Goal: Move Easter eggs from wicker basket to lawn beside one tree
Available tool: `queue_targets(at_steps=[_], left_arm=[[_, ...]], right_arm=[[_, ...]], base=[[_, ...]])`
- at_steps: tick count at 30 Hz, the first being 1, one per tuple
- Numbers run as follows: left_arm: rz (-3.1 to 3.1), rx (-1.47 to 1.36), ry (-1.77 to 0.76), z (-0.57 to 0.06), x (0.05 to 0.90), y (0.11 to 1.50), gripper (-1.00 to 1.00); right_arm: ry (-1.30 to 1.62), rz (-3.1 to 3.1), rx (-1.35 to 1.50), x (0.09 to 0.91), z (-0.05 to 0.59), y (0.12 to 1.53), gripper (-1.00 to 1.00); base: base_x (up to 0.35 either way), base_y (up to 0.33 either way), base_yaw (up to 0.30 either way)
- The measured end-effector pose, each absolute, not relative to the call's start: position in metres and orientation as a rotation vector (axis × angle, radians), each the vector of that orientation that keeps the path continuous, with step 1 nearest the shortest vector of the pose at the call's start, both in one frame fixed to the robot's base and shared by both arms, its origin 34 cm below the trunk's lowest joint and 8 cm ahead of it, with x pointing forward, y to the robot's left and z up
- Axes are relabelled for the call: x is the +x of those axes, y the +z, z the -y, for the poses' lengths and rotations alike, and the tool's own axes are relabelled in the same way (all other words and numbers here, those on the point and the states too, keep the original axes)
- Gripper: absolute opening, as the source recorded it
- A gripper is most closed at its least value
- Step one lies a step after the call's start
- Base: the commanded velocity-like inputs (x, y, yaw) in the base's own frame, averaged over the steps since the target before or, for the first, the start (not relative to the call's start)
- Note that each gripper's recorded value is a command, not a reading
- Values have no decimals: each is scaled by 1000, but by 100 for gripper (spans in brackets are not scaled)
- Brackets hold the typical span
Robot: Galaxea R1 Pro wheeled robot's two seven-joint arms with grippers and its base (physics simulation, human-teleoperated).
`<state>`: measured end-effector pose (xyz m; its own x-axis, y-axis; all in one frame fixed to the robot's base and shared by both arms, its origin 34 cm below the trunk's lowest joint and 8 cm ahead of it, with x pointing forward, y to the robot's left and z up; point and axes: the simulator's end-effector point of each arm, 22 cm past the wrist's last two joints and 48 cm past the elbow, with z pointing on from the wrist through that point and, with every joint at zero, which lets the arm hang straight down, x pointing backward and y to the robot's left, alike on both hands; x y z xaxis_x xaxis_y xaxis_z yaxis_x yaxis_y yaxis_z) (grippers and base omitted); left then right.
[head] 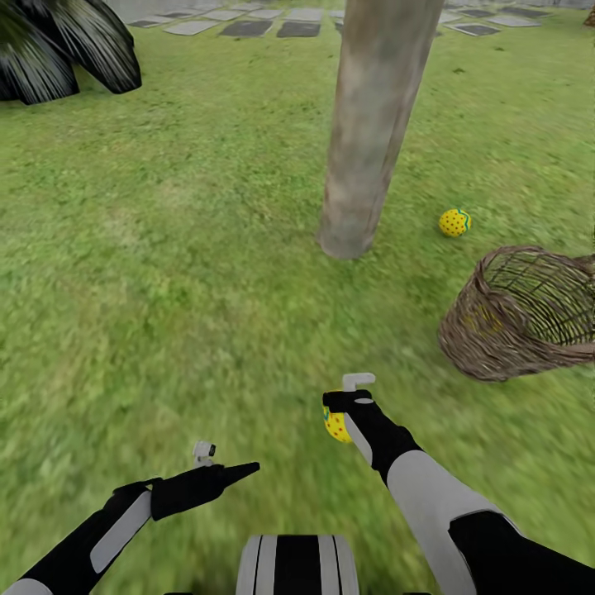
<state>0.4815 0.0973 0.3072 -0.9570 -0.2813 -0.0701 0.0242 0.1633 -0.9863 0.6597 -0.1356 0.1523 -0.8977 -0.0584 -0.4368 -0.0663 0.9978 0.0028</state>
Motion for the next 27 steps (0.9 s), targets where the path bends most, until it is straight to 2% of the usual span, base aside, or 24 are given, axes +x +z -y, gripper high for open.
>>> queue_targets(at_steps=[27], left_arm=[[-2261, -268, -1680, -128, 514, 341, 100]], right_arm=[[18, -2589, -97, 700, 135, 242, 100]], base=[[0, 0, 0]])
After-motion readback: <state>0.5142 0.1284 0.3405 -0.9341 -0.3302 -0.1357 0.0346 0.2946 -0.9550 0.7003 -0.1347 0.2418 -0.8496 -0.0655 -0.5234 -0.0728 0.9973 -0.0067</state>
